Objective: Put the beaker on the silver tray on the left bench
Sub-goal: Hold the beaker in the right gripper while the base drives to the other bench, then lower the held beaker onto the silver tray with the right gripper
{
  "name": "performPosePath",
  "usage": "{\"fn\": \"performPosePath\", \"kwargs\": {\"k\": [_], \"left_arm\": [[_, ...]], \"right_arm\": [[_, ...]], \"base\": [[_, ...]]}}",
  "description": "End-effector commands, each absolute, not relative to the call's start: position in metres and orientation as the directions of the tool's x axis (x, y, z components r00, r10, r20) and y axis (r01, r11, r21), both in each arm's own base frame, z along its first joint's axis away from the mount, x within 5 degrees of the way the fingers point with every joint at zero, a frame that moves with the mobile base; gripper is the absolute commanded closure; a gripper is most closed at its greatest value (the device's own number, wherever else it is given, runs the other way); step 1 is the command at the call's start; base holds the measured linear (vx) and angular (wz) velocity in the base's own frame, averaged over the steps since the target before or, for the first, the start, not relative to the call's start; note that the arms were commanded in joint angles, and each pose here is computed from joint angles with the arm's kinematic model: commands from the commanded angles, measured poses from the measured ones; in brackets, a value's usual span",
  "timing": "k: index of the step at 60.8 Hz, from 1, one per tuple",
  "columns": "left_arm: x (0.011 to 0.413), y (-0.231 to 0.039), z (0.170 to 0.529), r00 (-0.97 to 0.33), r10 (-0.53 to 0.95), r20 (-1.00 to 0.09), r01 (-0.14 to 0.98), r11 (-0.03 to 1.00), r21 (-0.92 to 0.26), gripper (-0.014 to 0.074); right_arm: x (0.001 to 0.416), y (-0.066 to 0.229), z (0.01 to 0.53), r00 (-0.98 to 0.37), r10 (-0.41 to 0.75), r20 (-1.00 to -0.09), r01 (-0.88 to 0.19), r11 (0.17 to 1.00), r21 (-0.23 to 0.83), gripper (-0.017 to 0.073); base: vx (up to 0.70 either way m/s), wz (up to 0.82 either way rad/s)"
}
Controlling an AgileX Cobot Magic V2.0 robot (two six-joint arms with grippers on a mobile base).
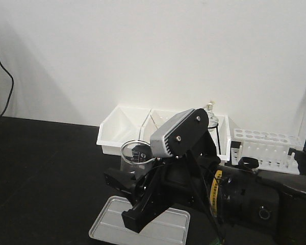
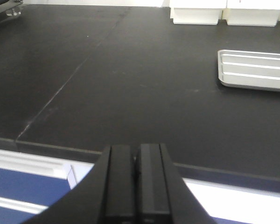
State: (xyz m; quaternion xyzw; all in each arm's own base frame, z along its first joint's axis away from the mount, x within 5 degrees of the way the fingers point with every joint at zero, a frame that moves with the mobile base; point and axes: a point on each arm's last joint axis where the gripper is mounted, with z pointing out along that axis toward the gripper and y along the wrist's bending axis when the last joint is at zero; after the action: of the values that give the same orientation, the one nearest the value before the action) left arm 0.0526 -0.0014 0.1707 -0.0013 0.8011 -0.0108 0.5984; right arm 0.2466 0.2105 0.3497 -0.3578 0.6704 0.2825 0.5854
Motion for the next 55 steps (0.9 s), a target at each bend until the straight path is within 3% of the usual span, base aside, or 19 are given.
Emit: {"fn": "performPosePath", "kwargs": {"k": [1,55], "left_arm": [[0.0545,-0.0015,0.1714,-0.221,-0.023,-0.975,0.012,1.0,-0.027,0.0592],[0.0545,-0.0015,0.1714,-0.221,-0.023,-0.975,0.012,1.0,-0.027,0.0592]], "right_arm": [[0.2398,0.2067,0.3737,-0.013,-0.082,-0.997,-0.815,0.578,-0.037,0.0571],[0.2397,0.2068,0.3738,-0.012,-0.082,-0.997,-0.816,0.577,-0.037,0.0571]], "base": [[0.16,0.05],[0.1,-0.08]]}}
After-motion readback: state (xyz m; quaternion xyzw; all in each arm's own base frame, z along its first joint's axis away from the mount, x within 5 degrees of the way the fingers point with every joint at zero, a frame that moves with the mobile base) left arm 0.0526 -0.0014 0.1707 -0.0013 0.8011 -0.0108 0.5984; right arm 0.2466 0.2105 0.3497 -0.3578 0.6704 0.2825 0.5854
